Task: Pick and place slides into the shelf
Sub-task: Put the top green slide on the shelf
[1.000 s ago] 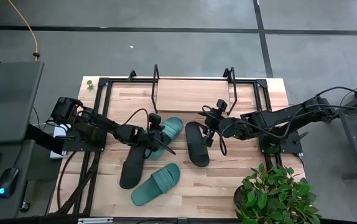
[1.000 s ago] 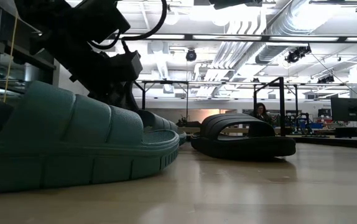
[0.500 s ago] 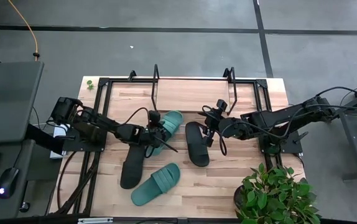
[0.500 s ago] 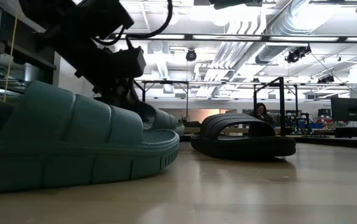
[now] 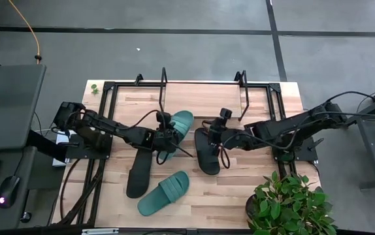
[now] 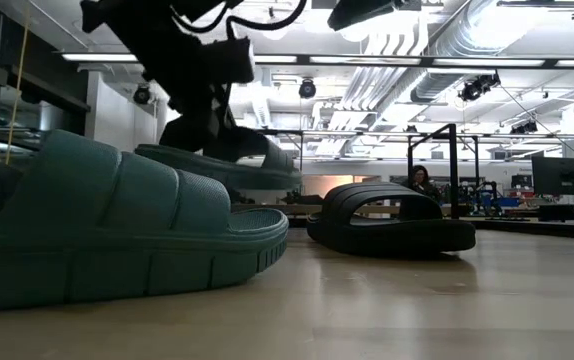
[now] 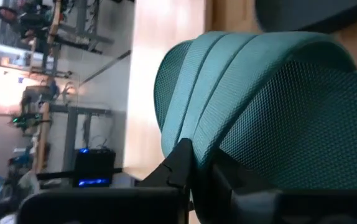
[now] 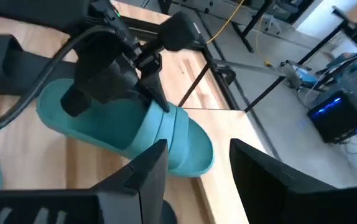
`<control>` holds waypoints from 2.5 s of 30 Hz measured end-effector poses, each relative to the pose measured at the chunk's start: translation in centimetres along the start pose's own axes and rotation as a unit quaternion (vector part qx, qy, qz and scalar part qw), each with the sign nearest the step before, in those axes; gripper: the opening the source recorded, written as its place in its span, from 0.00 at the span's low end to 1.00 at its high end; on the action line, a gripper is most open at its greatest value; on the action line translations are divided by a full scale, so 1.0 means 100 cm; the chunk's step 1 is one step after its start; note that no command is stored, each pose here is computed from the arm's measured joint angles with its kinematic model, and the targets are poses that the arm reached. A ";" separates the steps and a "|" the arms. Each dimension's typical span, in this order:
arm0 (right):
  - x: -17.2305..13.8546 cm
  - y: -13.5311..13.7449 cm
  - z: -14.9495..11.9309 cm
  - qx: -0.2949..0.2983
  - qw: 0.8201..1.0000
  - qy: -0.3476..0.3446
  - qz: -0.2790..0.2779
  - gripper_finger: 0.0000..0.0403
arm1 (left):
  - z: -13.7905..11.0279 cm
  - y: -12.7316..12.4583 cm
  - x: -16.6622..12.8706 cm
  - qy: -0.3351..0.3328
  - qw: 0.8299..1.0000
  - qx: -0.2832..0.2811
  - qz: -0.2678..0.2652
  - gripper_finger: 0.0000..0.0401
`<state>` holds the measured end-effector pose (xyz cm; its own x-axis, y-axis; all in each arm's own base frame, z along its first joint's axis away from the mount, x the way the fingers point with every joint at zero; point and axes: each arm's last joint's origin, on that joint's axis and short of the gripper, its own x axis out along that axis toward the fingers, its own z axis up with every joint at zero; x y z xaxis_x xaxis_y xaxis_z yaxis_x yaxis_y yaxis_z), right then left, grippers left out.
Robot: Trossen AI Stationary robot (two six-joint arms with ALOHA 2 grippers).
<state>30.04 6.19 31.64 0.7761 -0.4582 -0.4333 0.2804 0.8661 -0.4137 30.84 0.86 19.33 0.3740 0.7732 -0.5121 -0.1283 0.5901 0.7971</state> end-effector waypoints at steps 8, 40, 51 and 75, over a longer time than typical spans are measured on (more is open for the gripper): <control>0.001 -0.001 0.000 -0.010 1.000 0.002 -0.025 0.46 | 0.013 0.016 -0.008 0.006 1.000 -0.013 0.015 0.06; 0.025 0.021 0.003 -0.075 0.993 -0.013 -0.086 0.62 | 0.069 0.076 -0.039 -0.071 0.995 -0.047 0.052 0.10; 0.025 0.020 0.005 -0.071 0.990 -0.016 -0.117 0.62 | 0.080 0.085 -0.045 -0.120 0.990 -0.071 0.027 0.10; 0.030 0.021 0.001 -0.086 0.977 0.009 -0.195 0.42 | 0.081 0.086 -0.045 -0.129 0.989 -0.076 0.021 0.10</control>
<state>32.98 6.63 29.56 0.6191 -0.7510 -0.2298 0.4524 0.5802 -0.6773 35.52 0.54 31.06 0.5840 0.7247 -0.3658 -0.2773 0.6016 0.7491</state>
